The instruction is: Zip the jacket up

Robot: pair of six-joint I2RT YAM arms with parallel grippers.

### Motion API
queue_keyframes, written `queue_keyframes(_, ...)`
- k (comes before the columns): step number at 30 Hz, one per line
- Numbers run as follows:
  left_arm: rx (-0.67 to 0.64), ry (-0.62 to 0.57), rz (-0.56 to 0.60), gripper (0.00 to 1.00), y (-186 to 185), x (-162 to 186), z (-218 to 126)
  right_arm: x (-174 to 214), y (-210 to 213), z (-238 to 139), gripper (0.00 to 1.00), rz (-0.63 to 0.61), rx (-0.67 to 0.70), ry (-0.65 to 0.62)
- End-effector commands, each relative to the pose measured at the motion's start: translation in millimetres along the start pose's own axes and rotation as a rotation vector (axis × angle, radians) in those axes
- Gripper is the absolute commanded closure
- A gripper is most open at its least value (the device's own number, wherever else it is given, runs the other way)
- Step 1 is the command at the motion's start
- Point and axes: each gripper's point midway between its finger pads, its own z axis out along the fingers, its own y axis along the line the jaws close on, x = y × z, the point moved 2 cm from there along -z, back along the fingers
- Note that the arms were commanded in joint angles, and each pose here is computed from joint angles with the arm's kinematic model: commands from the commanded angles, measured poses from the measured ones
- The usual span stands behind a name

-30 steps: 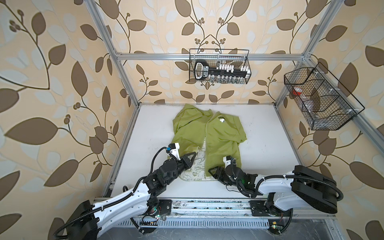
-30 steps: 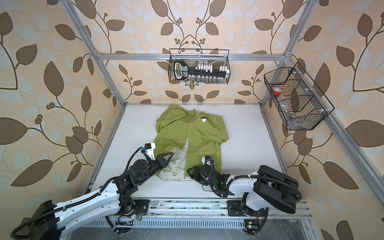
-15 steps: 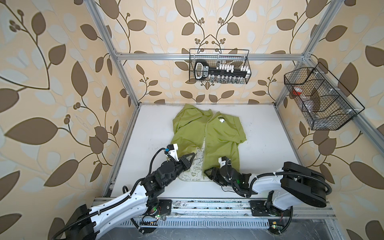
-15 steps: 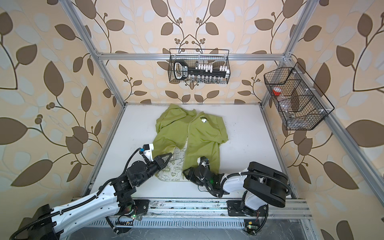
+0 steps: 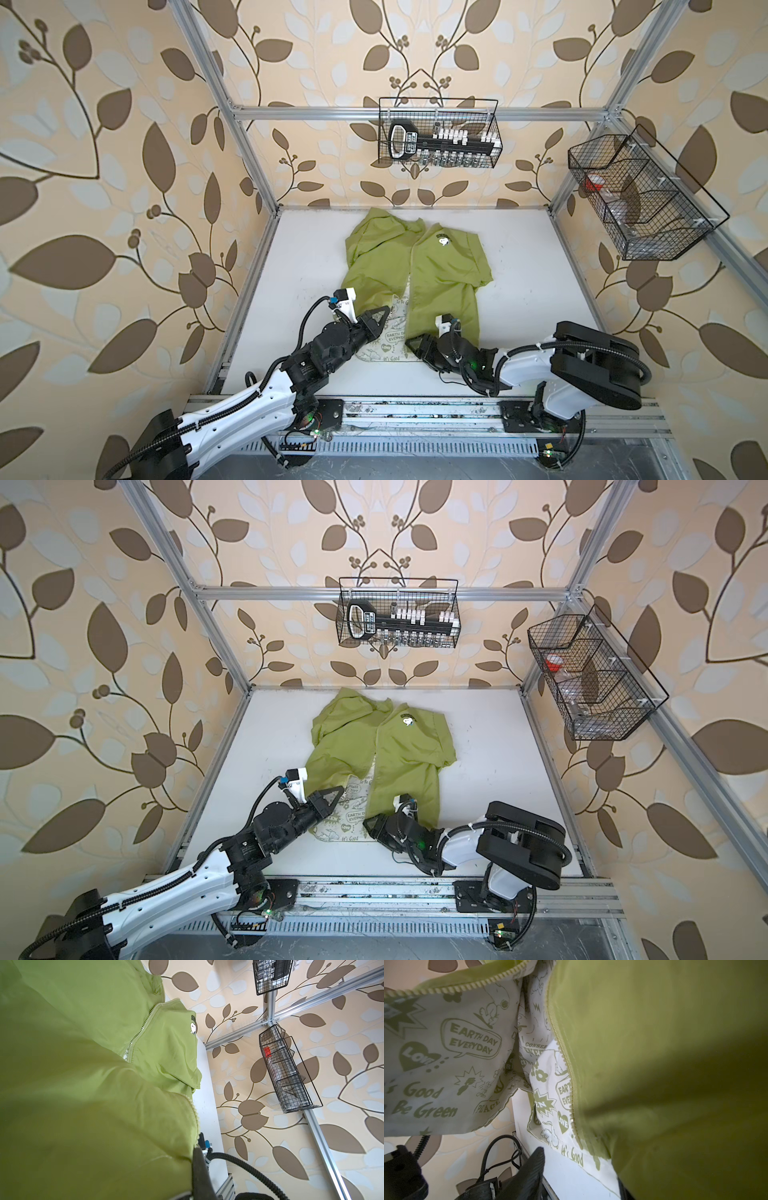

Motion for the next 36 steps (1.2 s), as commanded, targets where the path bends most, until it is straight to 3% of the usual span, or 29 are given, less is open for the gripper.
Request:
queue_keyframes(1,0.023,-0.012,-0.007,1.0,-6.1,-4.3,-1.0,2.1,-15.0,-0.3,0.5,0.077,0.024,-0.004)
queue_keyframes(14,0.015,-0.004,-0.004,1.0,-5.2,-3.0,-0.1,-32.5,-35.5,-19.8,0.79,0.076,0.084,-0.121)
queue_keyframes(17,0.013,-0.004,-0.003,1.0,-5.8,-3.3,0.3,-36.3,-29.9,-16.2,0.82,0.056,0.061,-0.113)
queue_keyframes(30,0.011,-0.001,-0.003,1.0,-5.9,-3.3,-0.4,-11.2,1.0,3.7,0.56,0.057,-0.065,-0.033)
queue_keyframes(36,0.009,0.0,-0.006,1.0,-4.7,-2.6,-0.8,-11.2,9.6,10.7,0.54,0.062,-0.098,-0.04)
